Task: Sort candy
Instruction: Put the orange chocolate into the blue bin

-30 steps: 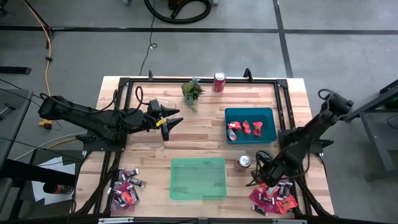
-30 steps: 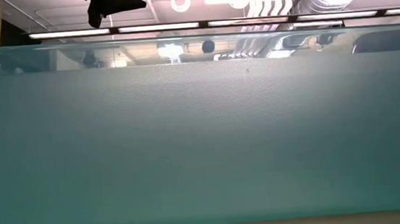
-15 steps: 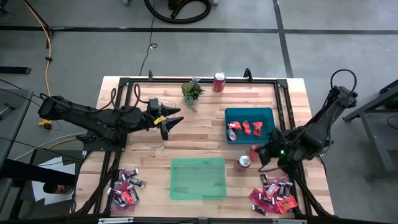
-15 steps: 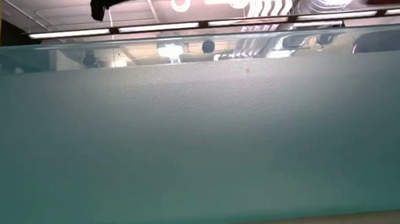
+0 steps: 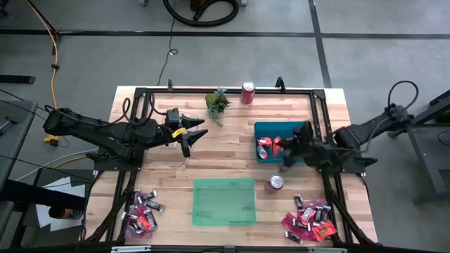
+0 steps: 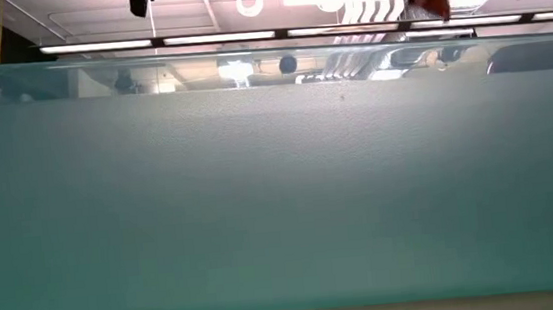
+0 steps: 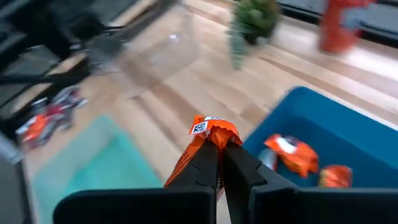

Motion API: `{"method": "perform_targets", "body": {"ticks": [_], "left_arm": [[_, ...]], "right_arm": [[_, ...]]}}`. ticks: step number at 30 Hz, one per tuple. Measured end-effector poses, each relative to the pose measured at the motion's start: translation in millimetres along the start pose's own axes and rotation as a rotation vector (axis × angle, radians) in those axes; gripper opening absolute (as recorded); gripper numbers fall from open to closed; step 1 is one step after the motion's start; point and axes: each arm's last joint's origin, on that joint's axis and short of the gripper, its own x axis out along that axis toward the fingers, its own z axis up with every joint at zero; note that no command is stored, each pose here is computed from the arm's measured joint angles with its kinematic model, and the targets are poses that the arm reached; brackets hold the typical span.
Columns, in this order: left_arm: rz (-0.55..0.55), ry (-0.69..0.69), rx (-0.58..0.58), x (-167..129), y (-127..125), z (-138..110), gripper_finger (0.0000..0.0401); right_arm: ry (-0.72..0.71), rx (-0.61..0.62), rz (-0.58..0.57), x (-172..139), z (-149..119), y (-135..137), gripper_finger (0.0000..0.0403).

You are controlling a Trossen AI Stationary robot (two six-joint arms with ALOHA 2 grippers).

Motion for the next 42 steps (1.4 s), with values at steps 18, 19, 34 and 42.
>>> {"method": "perform_targets", "body": {"ticks": [18, 19, 34, 42], "left_arm": [[0.000, 0.000, -0.025, 0, 0, 0, 0.0200], [0.000, 0.000, -0.025, 0, 0, 0, 0.0200], [0.001, -0.001, 0.017, 0, 0, 0, 0.0200], [0.001, -0.001, 0.017, 0, 0, 0, 0.0200]], "right_arm": [[0.451, 0.055, -0.656, 91, -12, -111, 0.0000], [0.465, 0.054, -0.673, 93, -17, -115, 0.0000], [0.580, 0.027, -0.713, 118, -36, -125, 0.0000], [0.451, 0.115, -0.460, 135, -20, -107, 0.0000]]}}
